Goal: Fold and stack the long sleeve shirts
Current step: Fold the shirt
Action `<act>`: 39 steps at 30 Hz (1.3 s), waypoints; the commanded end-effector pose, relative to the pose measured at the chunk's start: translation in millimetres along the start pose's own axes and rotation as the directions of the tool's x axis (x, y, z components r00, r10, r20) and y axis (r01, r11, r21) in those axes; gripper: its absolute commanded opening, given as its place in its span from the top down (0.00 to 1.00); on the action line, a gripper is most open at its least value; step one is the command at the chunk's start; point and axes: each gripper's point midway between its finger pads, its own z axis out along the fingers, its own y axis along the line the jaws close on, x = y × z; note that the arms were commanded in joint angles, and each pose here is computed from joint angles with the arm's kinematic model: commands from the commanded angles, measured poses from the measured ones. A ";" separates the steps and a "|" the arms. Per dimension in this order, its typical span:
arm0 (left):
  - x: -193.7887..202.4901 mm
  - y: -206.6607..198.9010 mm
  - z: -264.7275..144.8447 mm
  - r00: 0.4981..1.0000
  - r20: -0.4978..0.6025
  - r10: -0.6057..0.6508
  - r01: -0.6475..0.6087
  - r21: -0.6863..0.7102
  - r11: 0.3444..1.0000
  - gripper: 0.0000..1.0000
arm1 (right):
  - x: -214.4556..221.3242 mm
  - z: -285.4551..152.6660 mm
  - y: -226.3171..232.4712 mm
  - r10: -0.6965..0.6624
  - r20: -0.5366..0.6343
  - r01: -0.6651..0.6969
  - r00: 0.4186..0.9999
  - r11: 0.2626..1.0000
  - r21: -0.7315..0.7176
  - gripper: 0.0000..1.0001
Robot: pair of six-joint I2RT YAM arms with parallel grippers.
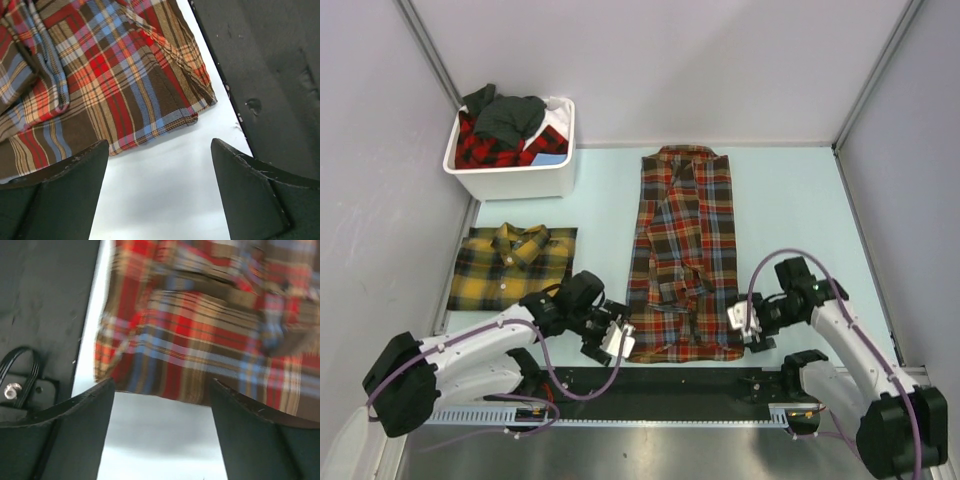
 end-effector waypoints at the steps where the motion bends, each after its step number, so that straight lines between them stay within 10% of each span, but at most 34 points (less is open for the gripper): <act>1: 0.4 4.6 16.5 0.985 -0.016 0.174 -0.174 -0.026 0.984 0.13 | 10.7 17.5 25.3 -0.294 0.005 0.293 0.956 0.954 -0.069 0.24; 14: 11.2 0.1 36.6 0.950 -0.102 0.294 -0.292 0.036 0.956 0.29 | 43.9 47.2 24.1 -0.454 -0.062 0.444 0.889 0.887 -0.128 0.43; 24: -5.3 3.5 41.1 0.954 -0.085 0.286 -0.282 0.060 0.958 1.00 | 19.8 49.0 2.6 -0.420 -0.047 0.417 0.906 0.907 -0.062 1.00; 33: -33.8 10.2 29.8 0.973 -0.006 0.229 -0.230 -0.008 0.973 1.00 | -3.7 42.5 7.9 -0.376 -0.019 0.376 0.926 0.927 -0.003 1.00; 39: -56.6 78.1 -5.0 0.986 0.070 0.151 -0.139 -0.153 0.978 1.00 | -49.6 14.6 -74.9 -0.292 0.048 0.277 0.955 0.941 0.196 1.00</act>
